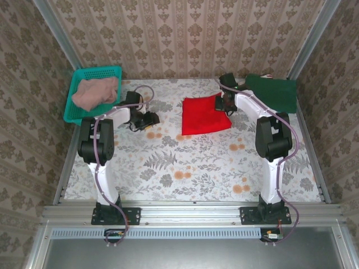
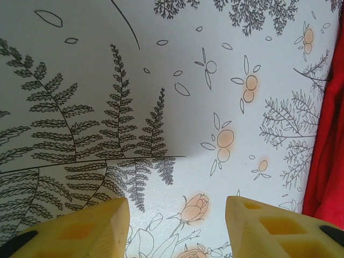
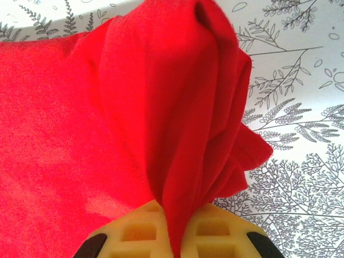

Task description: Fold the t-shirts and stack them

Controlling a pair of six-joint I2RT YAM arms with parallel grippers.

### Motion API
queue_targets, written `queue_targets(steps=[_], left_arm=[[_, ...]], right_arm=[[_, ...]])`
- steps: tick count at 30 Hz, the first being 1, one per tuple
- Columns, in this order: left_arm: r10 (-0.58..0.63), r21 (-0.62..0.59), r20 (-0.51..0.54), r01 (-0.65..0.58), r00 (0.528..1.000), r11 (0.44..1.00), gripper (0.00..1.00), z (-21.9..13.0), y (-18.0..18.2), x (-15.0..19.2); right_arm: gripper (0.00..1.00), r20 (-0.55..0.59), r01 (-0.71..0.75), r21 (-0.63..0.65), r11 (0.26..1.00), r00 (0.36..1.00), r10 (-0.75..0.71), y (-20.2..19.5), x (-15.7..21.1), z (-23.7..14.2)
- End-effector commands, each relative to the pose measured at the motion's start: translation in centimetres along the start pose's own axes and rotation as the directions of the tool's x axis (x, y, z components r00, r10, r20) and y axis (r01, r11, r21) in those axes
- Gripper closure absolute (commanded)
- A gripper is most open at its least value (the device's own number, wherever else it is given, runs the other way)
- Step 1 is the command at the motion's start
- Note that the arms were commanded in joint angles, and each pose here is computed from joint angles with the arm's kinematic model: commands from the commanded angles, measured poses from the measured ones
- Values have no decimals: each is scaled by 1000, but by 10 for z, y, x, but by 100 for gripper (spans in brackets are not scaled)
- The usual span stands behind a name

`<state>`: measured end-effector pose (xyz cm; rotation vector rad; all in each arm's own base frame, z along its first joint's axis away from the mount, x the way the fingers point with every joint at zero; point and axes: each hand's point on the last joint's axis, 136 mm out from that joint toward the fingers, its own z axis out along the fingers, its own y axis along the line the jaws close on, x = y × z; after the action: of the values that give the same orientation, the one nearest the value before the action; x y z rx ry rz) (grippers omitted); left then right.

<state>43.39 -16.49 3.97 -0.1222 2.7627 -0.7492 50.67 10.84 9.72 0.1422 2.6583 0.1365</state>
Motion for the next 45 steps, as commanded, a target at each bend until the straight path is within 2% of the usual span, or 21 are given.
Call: queue_targets(steps=[1,5,7,11,16,20,23,28,33,35,38,42,45], left_arm=[[23,7,0,-23,1000,1000,49,-9,-3,3],[19,11,3,-19,1000,1000,49,-9,-3,2],[19,10,5,-19,1000,1000,49,-10,-1,1],[15,8,3,-15,1000,1000,49,-9,1,1],[2,2,-5,-2,1000,1000,49,-6,8,3],[-3,4,-11,3,1000,1000,49,-5,10,3],[-3,3,-11,3,1000,1000,49,-5,11,3],[-10,51,8,10,1000,999,49,-5,1,0],[6,67,7,-6,1000,998,49,-6,-5,3],[5,60,4,-5,1000,998,49,-6,-3,5],[-4,67,0,4,1000,998,49,-4,-1,5],[-1,85,2,0,1000,996,49,-8,-6,6],[7,107,35,-11,999,994,48,-15,-16,-1]], right_arm=[[100,60,76,43,996,995,-79,-8,-32,-27],[100,102,238,145,960,962,-254,-17,-62,-46],[100,118,238,237,942,955,-271,-36,-77,-54],[100,157,184,300,936,959,-238,-74,-106,-66],[100,232,76,307,949,961,-153,-112,-131,-83],[100,285,-7,274,962,956,-74,-131,-146,-92],[100,286,12,284,959,953,-96,-134,-152,-92],[100,271,12,231,973,960,-76,-126,-146,-84],[100,233,-89,271,958,972,24,-160,-124,-65],[100,198,-138,215,967,976,95,-166,-110,-48],[100,163,-176,137,975,975,153,-150,-93,-32],[100,141,-285,230,930,956,258,-170,-62,-28],[100,131,-342,219,914,938,320,-183,-48,-21]])
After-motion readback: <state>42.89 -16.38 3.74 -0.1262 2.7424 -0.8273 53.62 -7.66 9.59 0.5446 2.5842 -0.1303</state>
